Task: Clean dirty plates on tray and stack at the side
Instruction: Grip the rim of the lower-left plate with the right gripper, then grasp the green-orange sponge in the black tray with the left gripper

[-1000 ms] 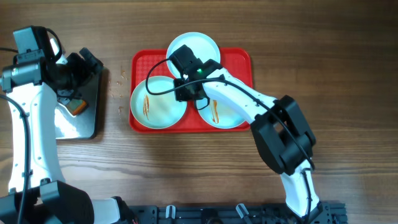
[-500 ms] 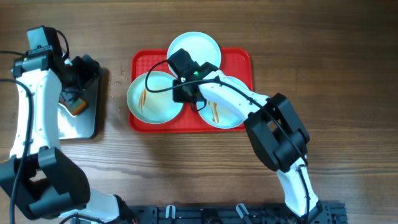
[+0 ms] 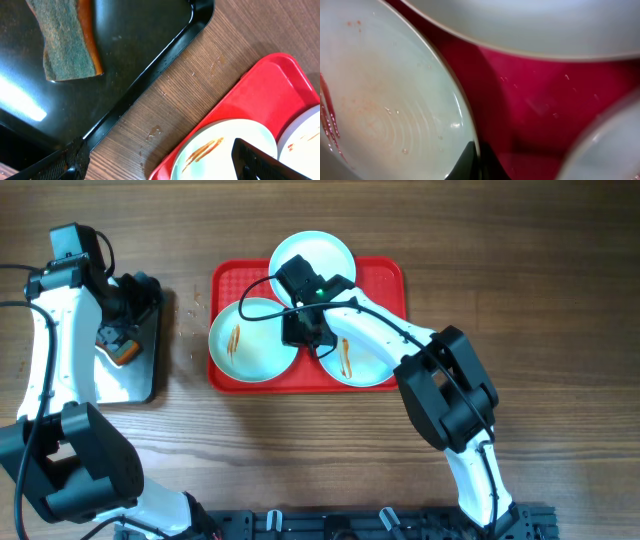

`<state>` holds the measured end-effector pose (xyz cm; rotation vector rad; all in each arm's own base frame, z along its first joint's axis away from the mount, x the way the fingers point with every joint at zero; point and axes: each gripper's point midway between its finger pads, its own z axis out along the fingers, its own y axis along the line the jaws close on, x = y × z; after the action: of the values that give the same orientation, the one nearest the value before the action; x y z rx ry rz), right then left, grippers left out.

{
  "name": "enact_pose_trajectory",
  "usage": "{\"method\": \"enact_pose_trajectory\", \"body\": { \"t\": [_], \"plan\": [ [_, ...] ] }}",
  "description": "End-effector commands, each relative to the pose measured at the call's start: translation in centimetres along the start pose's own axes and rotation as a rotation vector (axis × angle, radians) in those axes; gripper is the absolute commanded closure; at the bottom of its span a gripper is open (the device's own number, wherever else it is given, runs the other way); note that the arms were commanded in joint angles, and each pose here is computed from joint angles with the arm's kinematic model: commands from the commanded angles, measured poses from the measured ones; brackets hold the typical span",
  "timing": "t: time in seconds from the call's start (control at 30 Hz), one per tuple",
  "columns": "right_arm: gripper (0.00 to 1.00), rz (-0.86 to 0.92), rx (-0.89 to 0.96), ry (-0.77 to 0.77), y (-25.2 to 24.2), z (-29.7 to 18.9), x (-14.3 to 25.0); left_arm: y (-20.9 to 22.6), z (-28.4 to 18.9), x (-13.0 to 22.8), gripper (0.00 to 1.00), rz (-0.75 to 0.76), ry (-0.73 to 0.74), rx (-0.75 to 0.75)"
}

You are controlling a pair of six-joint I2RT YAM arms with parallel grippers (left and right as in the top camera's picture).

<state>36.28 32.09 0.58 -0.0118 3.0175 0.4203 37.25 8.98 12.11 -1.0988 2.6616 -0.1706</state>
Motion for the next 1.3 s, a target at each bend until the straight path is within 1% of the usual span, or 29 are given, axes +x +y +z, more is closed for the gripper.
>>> {"method": "enact_pose_trajectory", "body": {
  "t": [0.0,0.03,0.1,0.17,0.2,0.27,0.33,0.37,0.47,0.5,0.57,0.63,0.7,0.77,0.87,0.93,1.03,1.13,1.2,1.27],
  "plan": [
    [0.96,0.007,0.099,-0.030,-1.5,-0.6,-0.7,0.4,0.1,-0.3,0.12,-0.015,0.002,-0.023],
    [0.96,0.006,0.101,-0.031,-1.5,-0.6,-0.7,0.6,0.4,-0.1,0.13,-0.021,0.010,-0.027],
    [0.96,0.004,0.103,-0.033,-1.4,-0.6,-0.8,1.3,1.7,0.4,0.16,-0.096,0.015,-0.053],
    [0.96,0.003,0.102,-0.035,-1.4,-0.6,-0.8,2.0,3.0,0.6,0.24,-0.147,0.000,-0.068],
    [0.96,0.003,0.102,-0.035,-1.4,-0.6,-0.8,2.4,3.4,0.6,0.26,-0.171,-0.010,-0.086],
    [0.96,0.001,0.102,-0.034,-1.4,-0.6,-0.7,3.7,3.7,-0.4,0.25,-0.191,-0.072,-0.158],
    [0.96,-0.001,0.098,-0.039,-1.2,-0.5,-0.8,5.0,3.3,-2.3,0.15,-0.193,-0.159,-0.211],
    [0.96,-0.005,0.095,-0.041,-1.1,-0.5,-0.8,5.2,3.3,-3.1,0.14,-0.138,-0.181,-0.212],
    [0.96,-0.007,0.094,-0.043,-1.0,-0.4,-0.8,5.5,3.4,-4.3,0.15,-0.048,-0.202,-0.213],
    [0.96,-0.008,0.094,-0.043,-1.0,-0.4,-0.8,6.0,3.6,-4.5,0.15,-0.057,-0.204,-0.219],
    [0.96,-0.013,0.094,-0.041,-1.0,-0.4,-0.7,7.2,4.4,-5.0,0.18,-0.086,-0.197,-0.233],
    [0.96,-0.017,0.093,-0.042,-1.0,-0.4,-0.8,8.1,5.2,-5.2,0.19,-0.104,-0.184,-0.244],
    [0.96,-0.018,0.091,-0.045,-0.9,-0.4,-0.8,8.2,5.9,-5.2,0.24,-0.108,-0.170,-0.238],
    [0.96,-0.018,0.091,-0.045,-0.9,-0.4,-0.8,8.3,6.3,-5.1,0.31,-0.108,-0.162,-0.243],
    [0.96,-0.018,0.091,-0.044,-0.9,-0.4,-0.8,8.5,7.5,-5.3,0.34,-0.111,-0.157,-0.250],
    [0.96,-0.018,0.091,-0.044,-0.9,-0.4,-0.8,9.1,8.3,-5.5,0.44,-0.123,-0.152,-0.257],
    [0.96,-0.026,0.091,-0.044,-0.9,-0.4,-0.8,10.1,9.1,-5.4,0.50,-0.141,-0.133,-0.270],
    [0.96,-0.030,0.087,-0.049,-0.8,-0.4,-0.9,10.4,9.6,-5.2,0.62,-0.145,-0.122,-0.277],
    [0.96,-0.030,0.087,-0.050,-0.8,-0.4,-1.0,10.3,9.6,-5.5,0.75,-0.145,-0.132,-0.270],
    [0.96,-0.031,0.085,-0.052,-0.8,-0.4,-1.0,10.2,9.6,-5.6,0.76,-0.146,-0.137,-0.266]
  ]
}}
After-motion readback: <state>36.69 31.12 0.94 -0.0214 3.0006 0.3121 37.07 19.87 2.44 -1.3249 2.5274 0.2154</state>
